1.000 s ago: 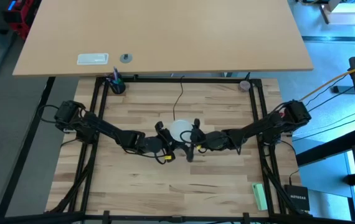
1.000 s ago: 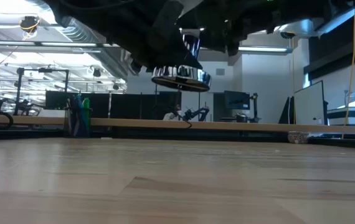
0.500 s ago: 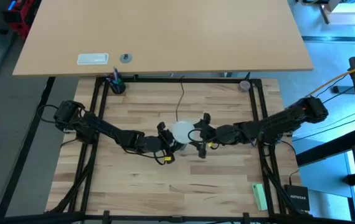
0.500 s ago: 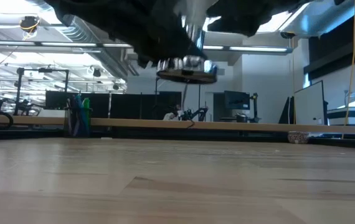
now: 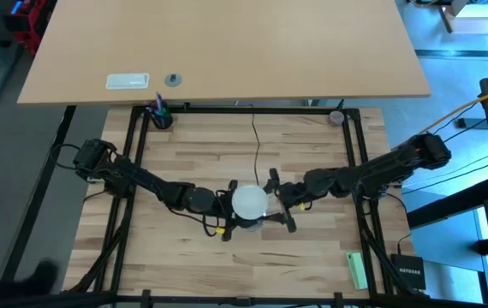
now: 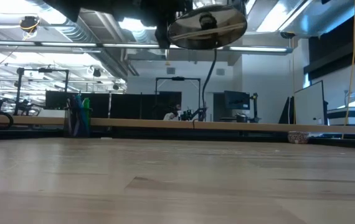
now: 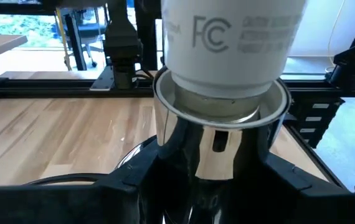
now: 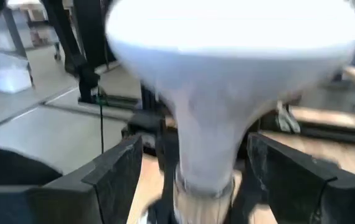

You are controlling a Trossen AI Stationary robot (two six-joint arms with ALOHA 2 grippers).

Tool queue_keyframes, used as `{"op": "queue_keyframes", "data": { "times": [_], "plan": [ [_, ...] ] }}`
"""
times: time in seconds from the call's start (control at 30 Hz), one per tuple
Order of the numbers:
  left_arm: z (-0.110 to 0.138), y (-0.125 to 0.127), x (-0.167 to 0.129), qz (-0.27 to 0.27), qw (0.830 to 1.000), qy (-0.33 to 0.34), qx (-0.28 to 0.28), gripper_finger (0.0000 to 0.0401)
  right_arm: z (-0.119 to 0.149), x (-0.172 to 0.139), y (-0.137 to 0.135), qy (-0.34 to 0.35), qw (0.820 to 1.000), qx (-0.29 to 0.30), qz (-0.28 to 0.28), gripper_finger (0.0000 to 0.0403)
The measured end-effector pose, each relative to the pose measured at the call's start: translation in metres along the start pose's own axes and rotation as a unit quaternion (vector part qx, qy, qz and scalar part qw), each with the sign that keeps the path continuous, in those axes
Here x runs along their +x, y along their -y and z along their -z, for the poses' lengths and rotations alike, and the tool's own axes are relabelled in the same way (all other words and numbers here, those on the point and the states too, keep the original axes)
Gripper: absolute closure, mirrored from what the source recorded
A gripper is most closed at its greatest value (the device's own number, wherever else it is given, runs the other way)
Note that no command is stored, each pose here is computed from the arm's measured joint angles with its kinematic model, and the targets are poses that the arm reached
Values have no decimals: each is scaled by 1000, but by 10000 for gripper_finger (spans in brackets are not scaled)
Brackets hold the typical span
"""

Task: Screw lightbulb
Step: Insert the lightbulb into the lamp

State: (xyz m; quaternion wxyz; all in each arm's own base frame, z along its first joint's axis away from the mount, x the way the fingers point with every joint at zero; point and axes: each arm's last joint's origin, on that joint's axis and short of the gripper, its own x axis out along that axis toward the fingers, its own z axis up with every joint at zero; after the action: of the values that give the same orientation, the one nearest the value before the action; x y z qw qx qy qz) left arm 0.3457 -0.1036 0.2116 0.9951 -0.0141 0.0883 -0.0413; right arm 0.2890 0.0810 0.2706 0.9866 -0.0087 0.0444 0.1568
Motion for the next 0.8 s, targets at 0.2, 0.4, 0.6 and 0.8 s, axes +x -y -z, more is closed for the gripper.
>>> {"op": "queue_keyframes", "data": {
  "times": [0.2, 0.4, 0.6, 0.8],
  "plan": [
    [0, 0, 0, 1, 1000, -1, -1, 231, 4, 8, 1, 20, 1000, -13, 1, 109],
    [0, -1, 0, 0, 1000, -1, -4, 231, 7, 12, 1, 21, 1000, -11, 0, 124],
    [1, -5, 1, -5, 1000, -6, -14, 231, 7, 12, 1, 22, 1000, -12, 1, 193],
    [3, -9, 2, -11, 1000, -14, -23, 231, 9, 13, 2, 12, 1000, -11, 26, 252]
  ]
}}
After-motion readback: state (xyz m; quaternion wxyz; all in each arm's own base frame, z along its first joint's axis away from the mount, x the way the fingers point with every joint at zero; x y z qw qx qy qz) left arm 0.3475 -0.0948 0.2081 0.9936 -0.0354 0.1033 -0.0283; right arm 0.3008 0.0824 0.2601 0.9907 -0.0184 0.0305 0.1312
